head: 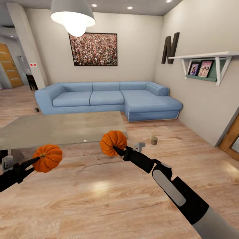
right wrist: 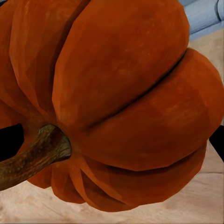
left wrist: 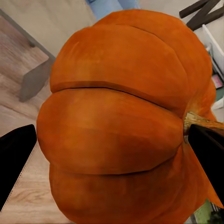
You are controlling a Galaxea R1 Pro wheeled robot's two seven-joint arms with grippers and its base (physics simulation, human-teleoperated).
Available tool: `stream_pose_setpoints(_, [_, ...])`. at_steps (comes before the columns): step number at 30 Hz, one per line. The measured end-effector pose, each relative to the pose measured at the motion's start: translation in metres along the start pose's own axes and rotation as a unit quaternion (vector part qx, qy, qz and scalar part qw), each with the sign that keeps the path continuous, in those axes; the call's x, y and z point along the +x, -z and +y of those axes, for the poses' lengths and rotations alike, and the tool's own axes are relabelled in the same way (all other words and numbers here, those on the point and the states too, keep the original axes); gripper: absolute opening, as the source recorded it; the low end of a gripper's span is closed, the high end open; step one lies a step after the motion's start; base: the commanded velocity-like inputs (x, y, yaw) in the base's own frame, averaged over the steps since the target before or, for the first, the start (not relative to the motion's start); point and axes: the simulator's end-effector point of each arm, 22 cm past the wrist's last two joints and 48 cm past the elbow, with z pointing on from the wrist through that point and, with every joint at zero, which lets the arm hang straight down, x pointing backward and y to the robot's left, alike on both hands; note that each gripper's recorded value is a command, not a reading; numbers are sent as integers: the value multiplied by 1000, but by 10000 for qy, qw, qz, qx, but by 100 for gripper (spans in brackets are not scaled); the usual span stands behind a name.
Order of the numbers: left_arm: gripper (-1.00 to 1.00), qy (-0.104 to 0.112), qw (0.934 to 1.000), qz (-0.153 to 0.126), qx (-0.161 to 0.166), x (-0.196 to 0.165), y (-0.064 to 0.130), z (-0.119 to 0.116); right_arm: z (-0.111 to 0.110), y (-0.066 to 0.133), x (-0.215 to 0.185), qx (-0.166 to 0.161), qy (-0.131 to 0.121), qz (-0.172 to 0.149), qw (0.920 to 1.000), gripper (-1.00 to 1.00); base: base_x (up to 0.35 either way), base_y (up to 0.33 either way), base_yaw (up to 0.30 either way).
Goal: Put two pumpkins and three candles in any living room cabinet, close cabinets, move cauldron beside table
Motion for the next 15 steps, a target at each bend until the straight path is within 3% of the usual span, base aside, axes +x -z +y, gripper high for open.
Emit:
stream_pose_setpoints(5, [-100,-1,10000,-13,31,-1,1,-3,2,0,-2,-12,13,-12,10000,-100,60,0,203])
stream_pose_setpoints(11, [-100,18,10000,-19,73,-2,1,-5,2,1,-2,-5,25,-20,10000,-100,294,26,89])
stream_pose_setpoints(15, [-100,5,10000,-24,68,-2,2,-5,-2,1,-1,88,309,20,9995,-100,328,68,220])
